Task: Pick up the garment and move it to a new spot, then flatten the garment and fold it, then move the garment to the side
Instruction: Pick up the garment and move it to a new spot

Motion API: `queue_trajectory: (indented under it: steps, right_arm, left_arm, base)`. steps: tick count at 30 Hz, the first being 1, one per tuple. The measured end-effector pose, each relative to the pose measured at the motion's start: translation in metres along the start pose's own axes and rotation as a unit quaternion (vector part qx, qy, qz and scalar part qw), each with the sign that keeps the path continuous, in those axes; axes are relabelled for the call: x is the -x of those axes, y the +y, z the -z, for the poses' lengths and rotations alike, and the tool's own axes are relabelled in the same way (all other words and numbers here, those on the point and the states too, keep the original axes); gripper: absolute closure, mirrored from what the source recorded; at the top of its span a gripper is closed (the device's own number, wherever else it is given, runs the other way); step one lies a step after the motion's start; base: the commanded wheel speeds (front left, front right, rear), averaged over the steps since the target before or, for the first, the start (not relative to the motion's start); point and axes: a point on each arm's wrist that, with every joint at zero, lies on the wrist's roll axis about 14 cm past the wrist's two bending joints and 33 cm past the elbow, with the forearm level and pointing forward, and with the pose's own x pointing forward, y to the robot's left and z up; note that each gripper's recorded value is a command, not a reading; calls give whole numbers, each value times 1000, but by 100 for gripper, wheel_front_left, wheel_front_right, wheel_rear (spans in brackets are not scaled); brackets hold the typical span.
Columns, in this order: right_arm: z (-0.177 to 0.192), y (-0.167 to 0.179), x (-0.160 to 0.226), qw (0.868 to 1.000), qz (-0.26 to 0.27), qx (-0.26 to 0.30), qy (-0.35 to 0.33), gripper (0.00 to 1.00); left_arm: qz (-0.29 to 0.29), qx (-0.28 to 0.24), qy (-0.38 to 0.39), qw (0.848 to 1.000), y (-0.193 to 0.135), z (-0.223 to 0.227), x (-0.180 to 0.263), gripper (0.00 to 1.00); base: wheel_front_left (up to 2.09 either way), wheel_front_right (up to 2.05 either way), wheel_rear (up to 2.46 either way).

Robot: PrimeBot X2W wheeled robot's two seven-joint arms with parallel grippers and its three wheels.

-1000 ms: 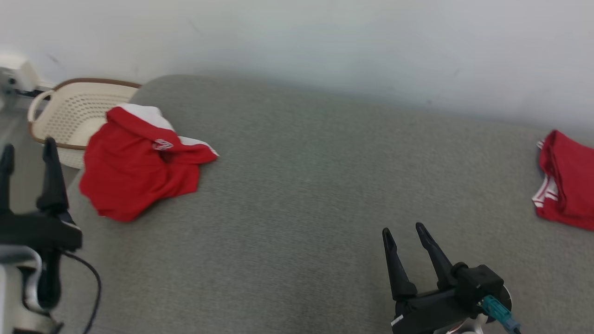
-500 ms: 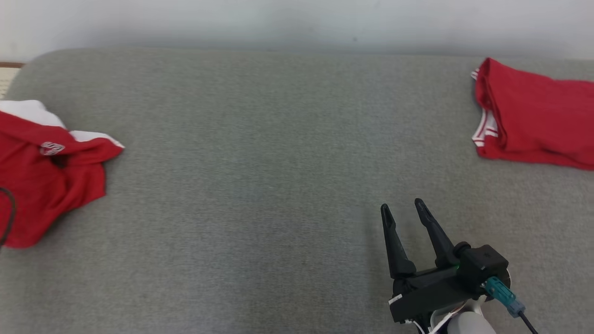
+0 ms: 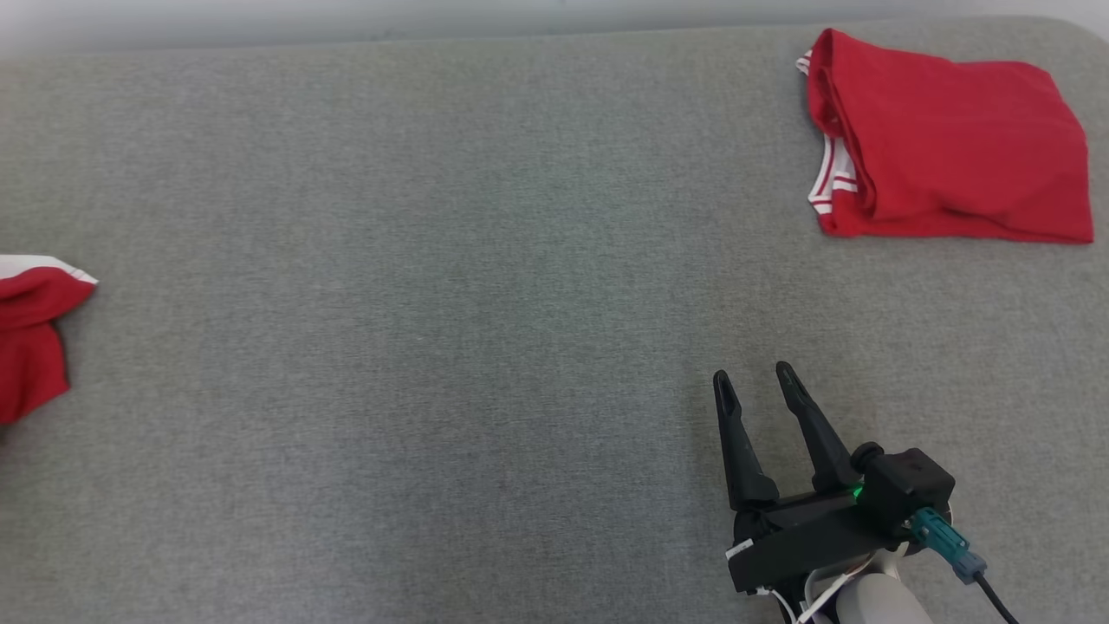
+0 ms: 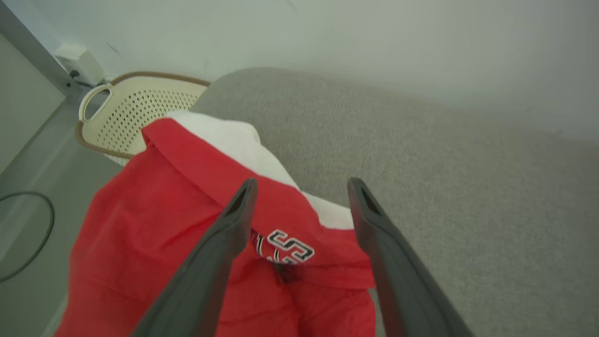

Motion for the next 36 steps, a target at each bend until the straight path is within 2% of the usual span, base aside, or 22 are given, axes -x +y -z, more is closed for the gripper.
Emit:
queue_trajectory:
  steps: [6, 16, 18, 19, 20, 26, 30, 32, 36]
  right_arm:
    - [1, -9, 1, 1000, 12, 2, 3, 0]
    - [5, -16, 3, 1000, 23, 4, 10, 0]
    - [7, -18, 3, 1000, 25, 4, 12, 0]
    - [7, -19, 4, 1000, 26, 4, 13, 0]
    - [8, -20, 4, 1000, 28, 4, 14, 0]
    - [10, -21, 3, 999, 28, 7, 16, 0]
    - [8, -18, 2, 1000, 23, 7, 14, 0]
    - [5, -15, 1, 1000, 19, 8, 10, 0]
    - [0, -9, 2, 1000, 12, 8, 3, 0]
  left_arm:
    - [-18, -18, 109, 994, 13, 50, -4, 0]
    - [-37, 26, 184, 982, 16, 94, -5, 0]
    - [-33, 21, 196, 980, 15, 102, -5, 0]
    - [-36, 22, 195, 980, 16, 103, -6, 55]
    - [-38, 23, 195, 980, 16, 104, -6, 100]
    - [-38, 20, 191, 981, 17, 110, -5, 100]
    - [-30, -1, 110, 993, 17, 79, -9, 100]
    - [-19, -16, 46, 999, 12, 48, -8, 100]
    - [1, -39, -24, 999, 2, 8, -1, 100]
  base:
    - [0, 0, 0]
    - [0, 0, 0]
    - [0, 0, 0]
    - [0, 0, 0]
    - [0, 0, 0]
    - [0, 0, 0]
    - [0, 0, 0]
    - [0, 0, 0]
    - [0, 0, 0]
